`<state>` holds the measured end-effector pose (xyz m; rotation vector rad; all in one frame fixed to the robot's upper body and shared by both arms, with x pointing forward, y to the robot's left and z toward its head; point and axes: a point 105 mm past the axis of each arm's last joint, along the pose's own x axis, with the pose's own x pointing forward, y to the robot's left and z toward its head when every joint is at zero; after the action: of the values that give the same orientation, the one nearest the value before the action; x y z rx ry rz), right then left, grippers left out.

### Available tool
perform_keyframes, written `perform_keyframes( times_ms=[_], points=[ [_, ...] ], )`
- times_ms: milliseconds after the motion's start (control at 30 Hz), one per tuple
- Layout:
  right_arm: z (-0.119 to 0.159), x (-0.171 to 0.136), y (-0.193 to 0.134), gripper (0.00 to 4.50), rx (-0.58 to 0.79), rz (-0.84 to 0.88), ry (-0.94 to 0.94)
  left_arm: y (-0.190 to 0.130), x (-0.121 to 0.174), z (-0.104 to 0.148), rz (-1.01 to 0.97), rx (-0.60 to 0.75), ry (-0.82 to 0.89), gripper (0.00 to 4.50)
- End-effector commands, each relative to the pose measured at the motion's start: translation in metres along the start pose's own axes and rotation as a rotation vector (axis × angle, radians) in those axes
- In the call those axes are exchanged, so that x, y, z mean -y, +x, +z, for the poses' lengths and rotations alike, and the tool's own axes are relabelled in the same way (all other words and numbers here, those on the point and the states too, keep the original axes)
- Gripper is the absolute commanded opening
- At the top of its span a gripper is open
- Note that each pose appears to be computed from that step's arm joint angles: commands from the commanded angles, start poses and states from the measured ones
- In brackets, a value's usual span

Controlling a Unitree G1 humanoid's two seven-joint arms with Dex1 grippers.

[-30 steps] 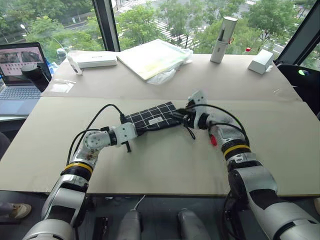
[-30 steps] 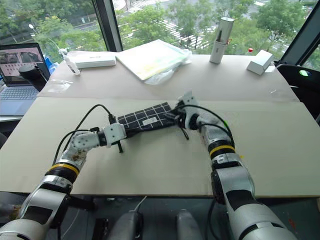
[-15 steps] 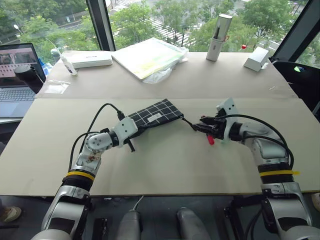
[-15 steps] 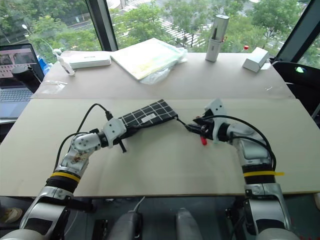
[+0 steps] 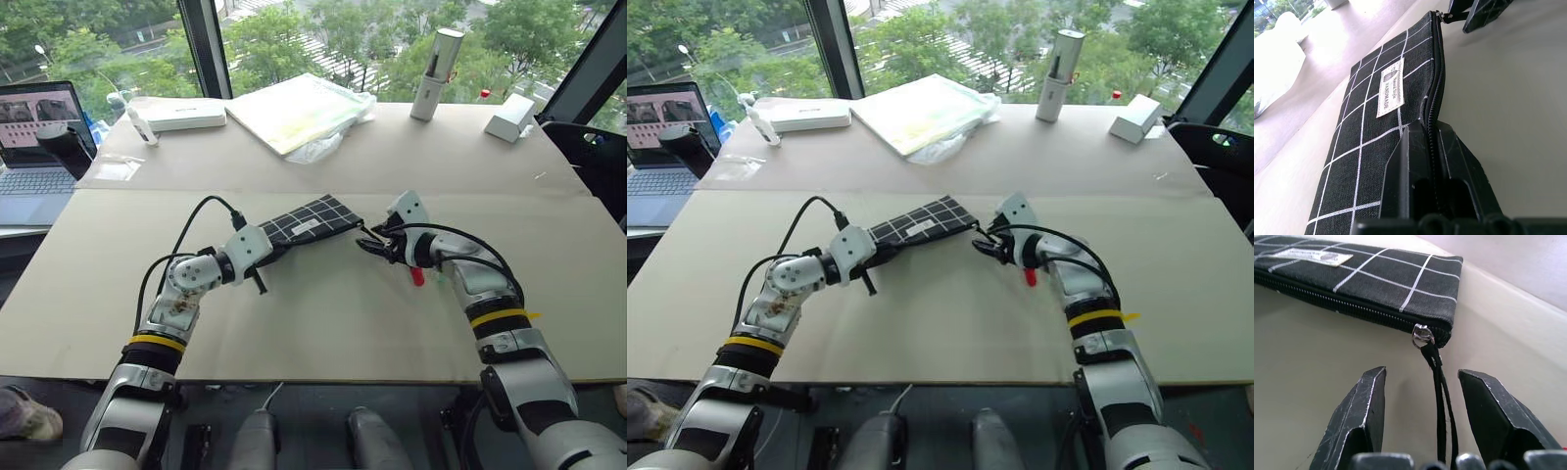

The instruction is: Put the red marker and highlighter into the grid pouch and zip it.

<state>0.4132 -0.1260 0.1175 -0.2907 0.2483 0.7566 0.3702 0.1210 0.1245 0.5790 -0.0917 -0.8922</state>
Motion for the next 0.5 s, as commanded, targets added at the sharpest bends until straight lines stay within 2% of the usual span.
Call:
perform_keyframes(
  times_ms=[33, 133, 233, 367, 500],
  points=[
    [0.022, -0.003, 0.003, 2.12, 0.068, 0.036, -0.049, -0.005, -0.009, 0.012, 0.033, 0.042, 0.013, 0.00],
    [0.026, -0.012, 0.008, 1.22, 0.084, 0.080, -0.056, -0.005, -0.008, 0.012, 0.034, 0.039, 0.014, 0.00],
    [0.030, -0.016, 0.010, 0.12, 0.099, 0.102, -0.060, -0.004, -0.008, 0.012, 0.033, 0.036, 0.015, 0.00],
    [0.034, -0.020, 0.014, 0.03, 0.111, 0.110, -0.065, -0.002, -0.007, 0.011, 0.025, 0.035, 0.017, 0.00],
    [0.045, -0.047, 0.019, 0.03, 0.142, 0.220, -0.070, 0.003, -0.002, 0.013, 0.006, 0.043, 0.012, 0.00]
  ],
)
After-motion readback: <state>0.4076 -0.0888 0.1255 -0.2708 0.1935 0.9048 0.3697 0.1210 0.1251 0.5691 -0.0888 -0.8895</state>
